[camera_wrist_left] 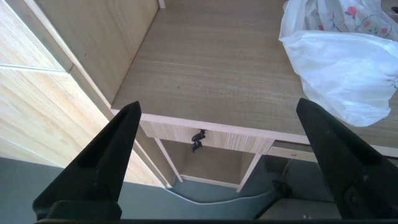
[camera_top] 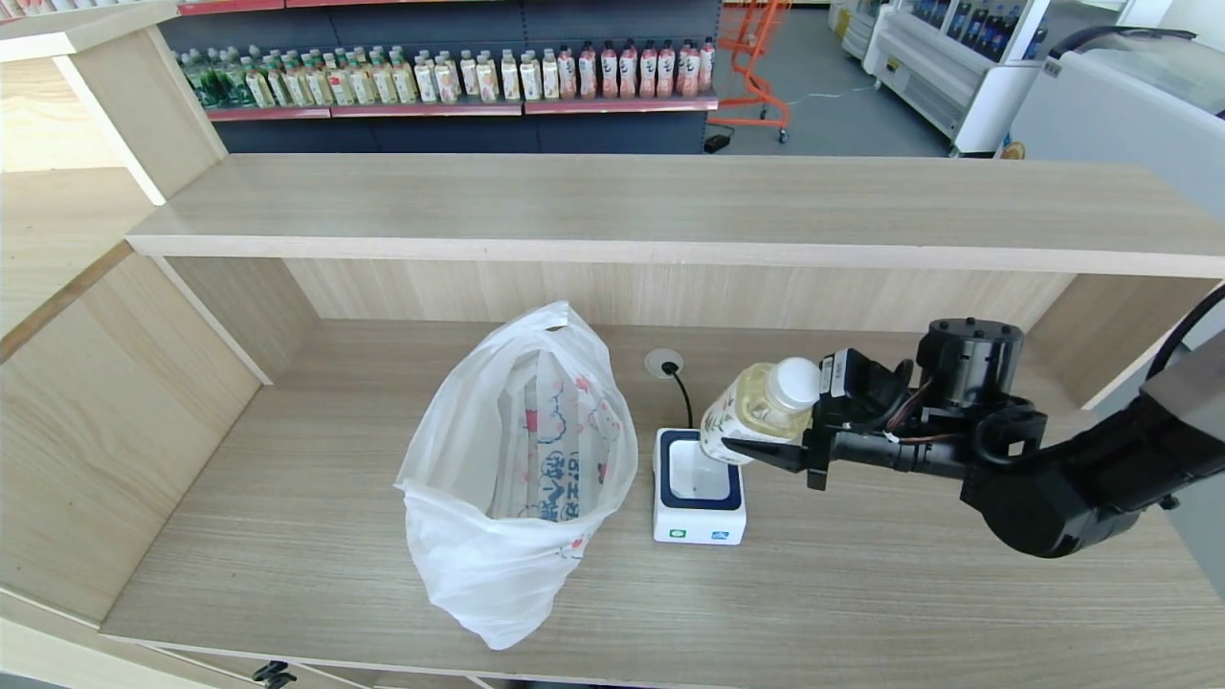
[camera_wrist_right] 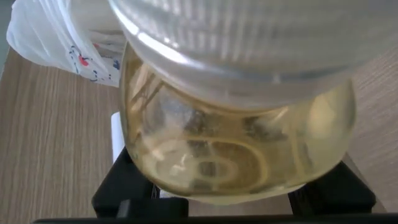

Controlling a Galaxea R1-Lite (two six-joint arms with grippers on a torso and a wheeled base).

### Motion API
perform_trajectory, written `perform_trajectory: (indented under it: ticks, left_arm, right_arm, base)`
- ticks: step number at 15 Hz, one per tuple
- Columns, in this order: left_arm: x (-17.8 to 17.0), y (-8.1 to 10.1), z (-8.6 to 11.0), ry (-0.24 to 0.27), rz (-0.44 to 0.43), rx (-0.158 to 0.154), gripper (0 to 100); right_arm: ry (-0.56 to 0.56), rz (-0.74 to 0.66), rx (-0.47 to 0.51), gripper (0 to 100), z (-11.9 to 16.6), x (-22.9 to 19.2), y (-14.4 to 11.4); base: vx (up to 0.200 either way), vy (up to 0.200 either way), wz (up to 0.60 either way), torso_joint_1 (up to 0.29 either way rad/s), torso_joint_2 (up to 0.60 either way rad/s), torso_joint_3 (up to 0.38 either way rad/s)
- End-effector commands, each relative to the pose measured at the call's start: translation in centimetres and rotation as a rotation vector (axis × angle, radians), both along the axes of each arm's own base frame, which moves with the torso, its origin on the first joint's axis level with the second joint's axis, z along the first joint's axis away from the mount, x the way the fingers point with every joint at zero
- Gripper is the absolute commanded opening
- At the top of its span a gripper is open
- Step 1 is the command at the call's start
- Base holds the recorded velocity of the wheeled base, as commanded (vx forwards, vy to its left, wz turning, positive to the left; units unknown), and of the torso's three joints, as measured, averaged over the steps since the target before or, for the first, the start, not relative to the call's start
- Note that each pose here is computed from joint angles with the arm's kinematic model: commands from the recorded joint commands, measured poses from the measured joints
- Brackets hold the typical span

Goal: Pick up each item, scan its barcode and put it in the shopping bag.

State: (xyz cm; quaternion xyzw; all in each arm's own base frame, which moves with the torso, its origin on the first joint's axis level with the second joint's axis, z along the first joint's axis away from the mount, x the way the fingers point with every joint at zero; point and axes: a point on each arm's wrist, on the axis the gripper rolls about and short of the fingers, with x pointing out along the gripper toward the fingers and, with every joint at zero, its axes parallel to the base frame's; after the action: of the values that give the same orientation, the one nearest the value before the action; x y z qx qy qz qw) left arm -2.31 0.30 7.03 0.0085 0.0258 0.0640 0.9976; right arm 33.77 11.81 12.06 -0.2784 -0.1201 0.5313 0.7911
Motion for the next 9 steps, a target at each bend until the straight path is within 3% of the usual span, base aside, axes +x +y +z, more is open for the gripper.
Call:
perform_trajectory:
  ticks: [1,5,9]
  left_arm:
    - [0.0,0.0,0.0,0.001,0.000,0.000,100]
    - [0.0,0.0,0.0,0.000,0.000,0.000,100]
    - [0.0,0.0,0.0,0.000,0.000,0.000,100]
  right_arm:
    - [0.005,0.031,-0.004,0,-1.0,0.8,0.9]
    - [-0.070,0.091,0.010,0,-1.7,1.8,2.9]
    - [-0.137,0.119,-0.020,0,-2.7,2.4,3.3]
  base:
    - [0.000,0.000,0.00,0.000,0.00,0.000]
    - [0.000,0.000,0.00,0.000,0.00,0.000]
    - [0.000,0.000,0.00,0.000,0.00,0.000]
